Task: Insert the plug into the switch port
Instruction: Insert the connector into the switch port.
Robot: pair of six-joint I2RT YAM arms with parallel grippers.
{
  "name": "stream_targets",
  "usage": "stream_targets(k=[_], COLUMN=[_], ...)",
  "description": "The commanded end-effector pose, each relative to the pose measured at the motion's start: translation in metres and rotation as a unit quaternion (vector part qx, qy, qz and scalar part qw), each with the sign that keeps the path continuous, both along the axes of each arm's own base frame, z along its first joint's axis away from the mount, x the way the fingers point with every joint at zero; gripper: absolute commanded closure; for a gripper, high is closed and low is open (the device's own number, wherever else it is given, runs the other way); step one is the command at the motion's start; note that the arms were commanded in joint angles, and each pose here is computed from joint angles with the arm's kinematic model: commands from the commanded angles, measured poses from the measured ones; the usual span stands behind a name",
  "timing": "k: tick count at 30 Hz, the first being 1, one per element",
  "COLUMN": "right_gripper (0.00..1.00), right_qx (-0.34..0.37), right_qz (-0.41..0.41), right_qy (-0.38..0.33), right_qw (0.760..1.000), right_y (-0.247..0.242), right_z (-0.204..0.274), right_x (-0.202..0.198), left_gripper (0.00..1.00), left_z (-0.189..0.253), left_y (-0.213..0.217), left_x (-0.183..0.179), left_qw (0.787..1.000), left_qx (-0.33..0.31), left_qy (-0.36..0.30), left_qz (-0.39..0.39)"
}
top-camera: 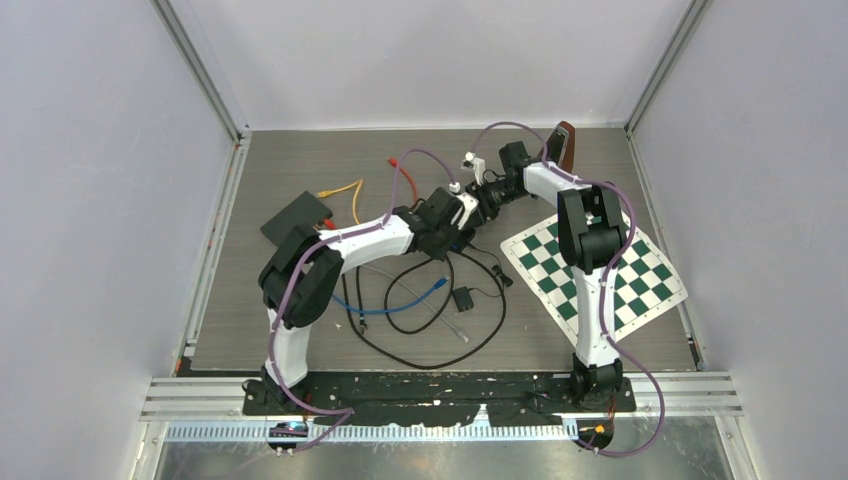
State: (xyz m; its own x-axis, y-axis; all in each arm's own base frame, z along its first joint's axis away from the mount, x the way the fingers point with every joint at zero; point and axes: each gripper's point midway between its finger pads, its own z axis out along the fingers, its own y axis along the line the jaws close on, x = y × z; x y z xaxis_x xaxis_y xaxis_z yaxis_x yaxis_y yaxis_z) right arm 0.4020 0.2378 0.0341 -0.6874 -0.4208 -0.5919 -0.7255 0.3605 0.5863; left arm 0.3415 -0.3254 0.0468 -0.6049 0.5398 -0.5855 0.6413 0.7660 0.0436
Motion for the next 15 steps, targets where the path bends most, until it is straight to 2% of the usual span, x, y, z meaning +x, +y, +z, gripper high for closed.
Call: stream_targets(k=[1, 3, 7, 12, 15], right_gripper=[0.6, 0.61, 0.62, 0.63, 0.63], right_qx=[0.001, 0.01, 0.009, 0.034, 0.042], right_qz=[0.055, 0.056, 0.045, 0.043, 0.04], right_qy=[0.174, 0.182, 0.197, 0.188, 0.186], right_qw=[0.983, 0.982, 0.979, 0.981, 0.981], right_y=[0.038, 0.04, 0.038, 0.036, 0.036], right_z=[-0.001, 0.0, -0.002, 0.014, 0.02], right_x=[-0.096, -0.099, -0.096, -0.092, -0.088], left_gripper=[1.0, 1.0, 1.0, 1.0, 1.0], left_z=[0.131, 0.129, 0.118, 0.123, 0.125], left_y=[-0.08, -0.08, -0.084, -0.091, -0.094], left_x=[0.086, 0.09, 0.09, 0.088, 0.092], left_qw=[0.955, 0.959, 0.963, 0.95, 0.949], left_qx=[-0.231, -0.207, -0.116, -0.129, -0.148], left_qy=[-0.183, -0.194, -0.243, -0.276, -0.269], left_qz=[0.019, 0.015, -0.03, -0.066, -0.067])
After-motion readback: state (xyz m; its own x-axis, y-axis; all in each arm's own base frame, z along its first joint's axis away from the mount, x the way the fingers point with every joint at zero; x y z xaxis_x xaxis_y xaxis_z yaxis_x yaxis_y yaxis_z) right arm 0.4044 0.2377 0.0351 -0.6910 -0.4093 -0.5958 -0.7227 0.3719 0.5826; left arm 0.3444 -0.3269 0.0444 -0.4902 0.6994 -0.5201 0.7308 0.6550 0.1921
